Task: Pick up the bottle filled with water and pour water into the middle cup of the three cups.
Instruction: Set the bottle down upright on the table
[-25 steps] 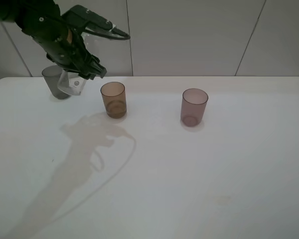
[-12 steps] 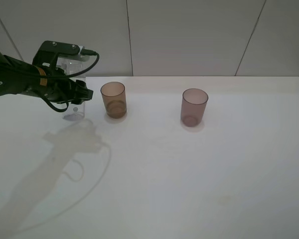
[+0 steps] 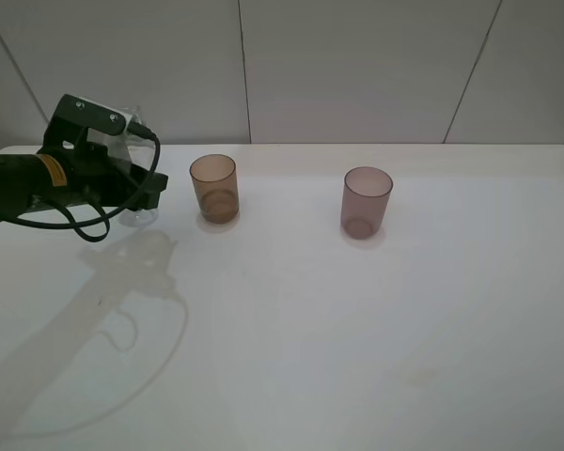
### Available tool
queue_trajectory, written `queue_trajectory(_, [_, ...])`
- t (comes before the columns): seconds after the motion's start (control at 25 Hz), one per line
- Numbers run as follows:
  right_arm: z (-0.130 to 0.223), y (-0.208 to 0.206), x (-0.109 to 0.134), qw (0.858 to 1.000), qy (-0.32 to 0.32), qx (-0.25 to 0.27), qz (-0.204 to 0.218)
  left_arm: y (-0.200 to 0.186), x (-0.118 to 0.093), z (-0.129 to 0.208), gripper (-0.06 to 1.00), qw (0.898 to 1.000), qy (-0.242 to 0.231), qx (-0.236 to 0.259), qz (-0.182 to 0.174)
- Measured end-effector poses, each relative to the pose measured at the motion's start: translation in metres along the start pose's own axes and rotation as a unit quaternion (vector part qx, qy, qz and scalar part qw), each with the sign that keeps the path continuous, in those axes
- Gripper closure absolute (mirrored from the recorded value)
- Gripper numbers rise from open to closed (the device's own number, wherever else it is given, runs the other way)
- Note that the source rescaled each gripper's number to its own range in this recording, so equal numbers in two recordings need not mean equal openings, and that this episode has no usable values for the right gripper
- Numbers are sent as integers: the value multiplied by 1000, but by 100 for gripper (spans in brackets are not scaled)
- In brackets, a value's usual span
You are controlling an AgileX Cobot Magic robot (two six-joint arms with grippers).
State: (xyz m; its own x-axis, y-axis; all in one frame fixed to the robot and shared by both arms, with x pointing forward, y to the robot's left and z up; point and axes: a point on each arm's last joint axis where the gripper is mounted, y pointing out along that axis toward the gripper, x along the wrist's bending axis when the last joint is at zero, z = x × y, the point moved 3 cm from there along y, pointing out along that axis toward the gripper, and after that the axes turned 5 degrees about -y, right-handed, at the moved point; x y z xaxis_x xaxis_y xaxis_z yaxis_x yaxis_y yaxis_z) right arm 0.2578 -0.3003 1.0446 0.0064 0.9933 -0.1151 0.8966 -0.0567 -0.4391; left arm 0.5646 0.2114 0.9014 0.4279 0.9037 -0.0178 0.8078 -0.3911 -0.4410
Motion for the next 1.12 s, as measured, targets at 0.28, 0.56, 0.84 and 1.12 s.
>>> queue_trajectory(0.28, [0,0,1,1000,1,0,-3,4,3,30,93,999,16,-40,-23])
queue_trajectory(0.56, [0,0,0,1000,0,0,0,14,2,53,93,999,-1,-37,-20])
queue_trajectory(0.84, [0,0,0,1000,0,0,0,11,1,56,93,999,-7,-42,-19])
queue_trajectory(1.12, [0,0,0,1000,0,0,0,10,0,57,36,999,-8,-44,-18])
